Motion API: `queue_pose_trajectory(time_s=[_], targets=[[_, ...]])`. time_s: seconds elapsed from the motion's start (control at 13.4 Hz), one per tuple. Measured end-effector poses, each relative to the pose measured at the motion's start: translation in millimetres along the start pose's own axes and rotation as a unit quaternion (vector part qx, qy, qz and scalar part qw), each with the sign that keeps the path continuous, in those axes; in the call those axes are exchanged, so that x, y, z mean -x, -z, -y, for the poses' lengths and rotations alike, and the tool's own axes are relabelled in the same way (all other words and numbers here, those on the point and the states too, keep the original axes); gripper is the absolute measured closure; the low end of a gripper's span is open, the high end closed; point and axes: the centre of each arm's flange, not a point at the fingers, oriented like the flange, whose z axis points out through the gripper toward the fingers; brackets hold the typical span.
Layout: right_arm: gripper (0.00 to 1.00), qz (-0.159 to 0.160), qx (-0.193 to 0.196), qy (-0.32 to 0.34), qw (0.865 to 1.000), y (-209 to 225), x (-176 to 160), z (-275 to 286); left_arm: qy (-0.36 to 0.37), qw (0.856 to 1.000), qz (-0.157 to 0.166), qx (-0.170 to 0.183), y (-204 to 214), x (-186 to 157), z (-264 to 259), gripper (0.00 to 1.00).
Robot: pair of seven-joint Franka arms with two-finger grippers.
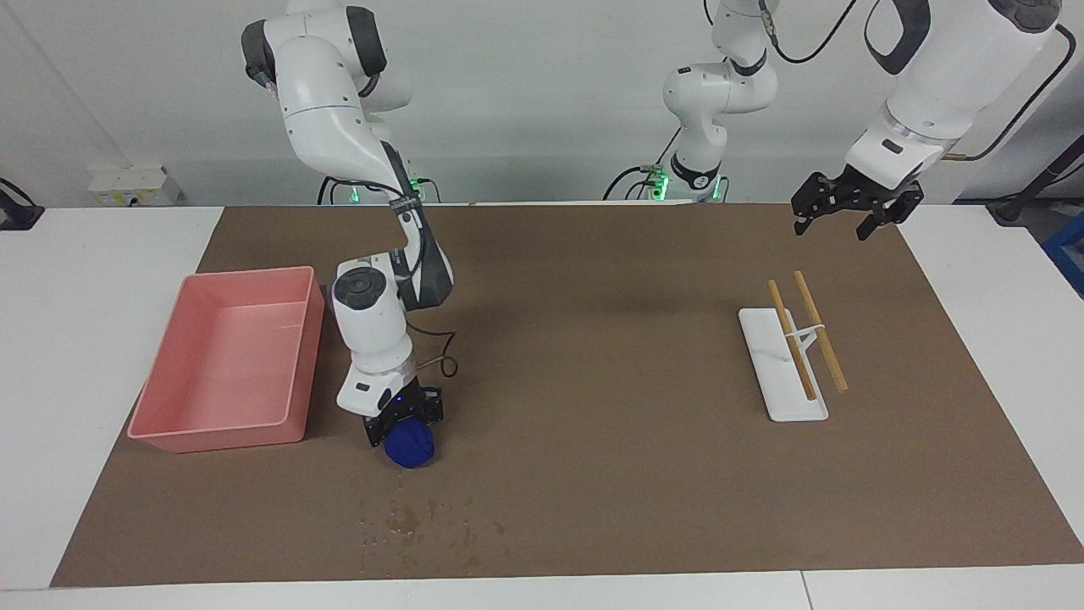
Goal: Wipe water with towel using both arms
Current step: 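Rub the towel back and forth over the wet spot with the right gripper, then carry the towel into the pink bin and open the right gripper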
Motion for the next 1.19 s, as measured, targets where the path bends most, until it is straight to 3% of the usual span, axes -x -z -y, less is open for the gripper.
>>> queue_pose_trajectory(time_s=[0.15,0.6,0.97,1.19], targets=[[0.91,0.031,-0.001,0.010,0.999,19,-2,-19,0.000,1.000,0.000,0.000,0,0,0,0.00],[0.91,0.107,-0.007,0.014,0.994,158,0,-49,0.000,1.000,0.000,0.000,0,0,0,0.00],[0.91,0.130,-0.010,0.032,0.991,249,38,-90,0.000,1.000,0.000,0.000,0,0,0,0.00],[0.91,0.142,-0.018,0.035,0.989,258,75,-131,0.000,1.000,0.000,0.000,0,0,0,0.00]])
